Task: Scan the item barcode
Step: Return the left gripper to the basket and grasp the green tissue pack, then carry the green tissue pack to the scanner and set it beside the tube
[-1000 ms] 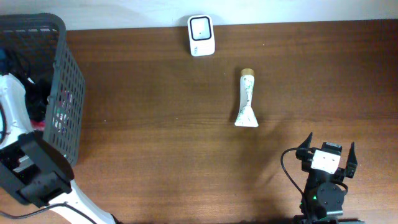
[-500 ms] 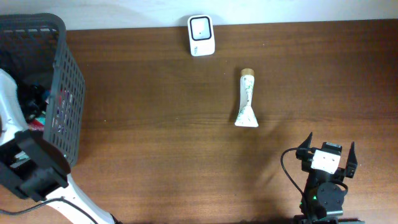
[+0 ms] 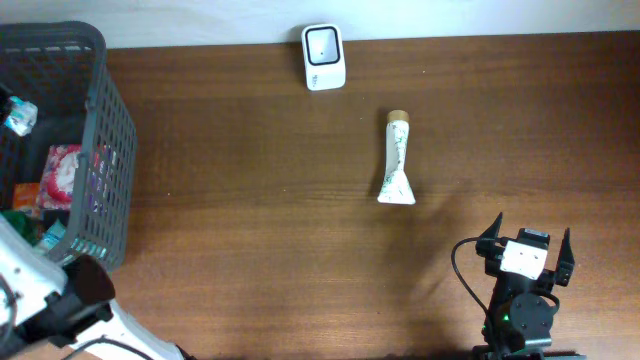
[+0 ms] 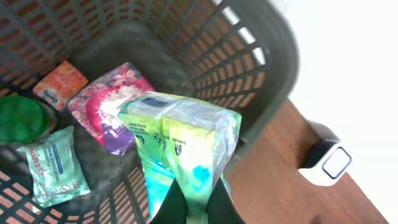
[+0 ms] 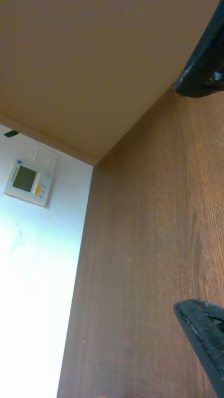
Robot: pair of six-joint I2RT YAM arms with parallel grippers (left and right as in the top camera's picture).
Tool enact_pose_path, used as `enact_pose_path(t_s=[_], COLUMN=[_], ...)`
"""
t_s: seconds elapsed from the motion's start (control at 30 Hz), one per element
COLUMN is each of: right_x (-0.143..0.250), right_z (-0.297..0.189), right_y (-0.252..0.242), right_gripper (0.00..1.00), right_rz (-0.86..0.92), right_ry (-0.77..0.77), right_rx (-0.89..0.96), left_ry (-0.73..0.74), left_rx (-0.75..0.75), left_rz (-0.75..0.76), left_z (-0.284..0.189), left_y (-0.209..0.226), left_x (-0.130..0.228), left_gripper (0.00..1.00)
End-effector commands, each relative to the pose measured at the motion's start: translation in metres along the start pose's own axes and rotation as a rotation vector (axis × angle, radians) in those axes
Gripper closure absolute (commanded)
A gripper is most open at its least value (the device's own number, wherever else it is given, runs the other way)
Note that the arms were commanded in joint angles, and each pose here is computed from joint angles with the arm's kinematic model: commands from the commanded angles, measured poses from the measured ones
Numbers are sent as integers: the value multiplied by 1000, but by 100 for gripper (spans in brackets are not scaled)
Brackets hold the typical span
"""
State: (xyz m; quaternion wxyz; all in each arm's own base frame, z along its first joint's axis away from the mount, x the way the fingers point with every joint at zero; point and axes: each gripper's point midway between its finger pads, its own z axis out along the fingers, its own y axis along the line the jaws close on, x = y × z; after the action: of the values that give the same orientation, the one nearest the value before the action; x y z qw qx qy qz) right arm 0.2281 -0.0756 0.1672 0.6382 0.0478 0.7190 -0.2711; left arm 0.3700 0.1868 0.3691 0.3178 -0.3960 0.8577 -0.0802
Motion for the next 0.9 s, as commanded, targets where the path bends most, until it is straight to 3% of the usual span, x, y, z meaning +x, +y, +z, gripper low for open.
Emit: enact_pose_path(t_s=[0.0, 0.13, 0.3, 0.5, 0.57, 0.73, 0.87], right_x=[4, 4, 4, 4, 4, 4, 4], right_z=[0, 0, 0, 0, 0, 0, 0], right_y=[-2, -2, -2, -2, -2, -2, -2], right_gripper=[1, 1, 1, 1, 2, 1, 1], right_rz=[-1, -1, -1, -1, -1, -1, -1], right_ry=[9, 9, 9, 9, 9, 9, 9], right_rx=[17, 16, 16, 16, 16, 16, 16], left_ry=[-83, -38, 110, 210, 319, 467, 524], left_rx=[102, 236, 344, 305, 304, 273, 264], left_rz=[71, 271, 483, 667, 759, 877, 877], left_z=[-51, -63, -55, -31, -4, 50, 93], left_y=[-30, -90, -162, -201, -223, -246, -270], left_x=[11, 50, 127, 194, 242, 317, 372], left_gripper=[100, 100, 100, 100, 100, 100, 97])
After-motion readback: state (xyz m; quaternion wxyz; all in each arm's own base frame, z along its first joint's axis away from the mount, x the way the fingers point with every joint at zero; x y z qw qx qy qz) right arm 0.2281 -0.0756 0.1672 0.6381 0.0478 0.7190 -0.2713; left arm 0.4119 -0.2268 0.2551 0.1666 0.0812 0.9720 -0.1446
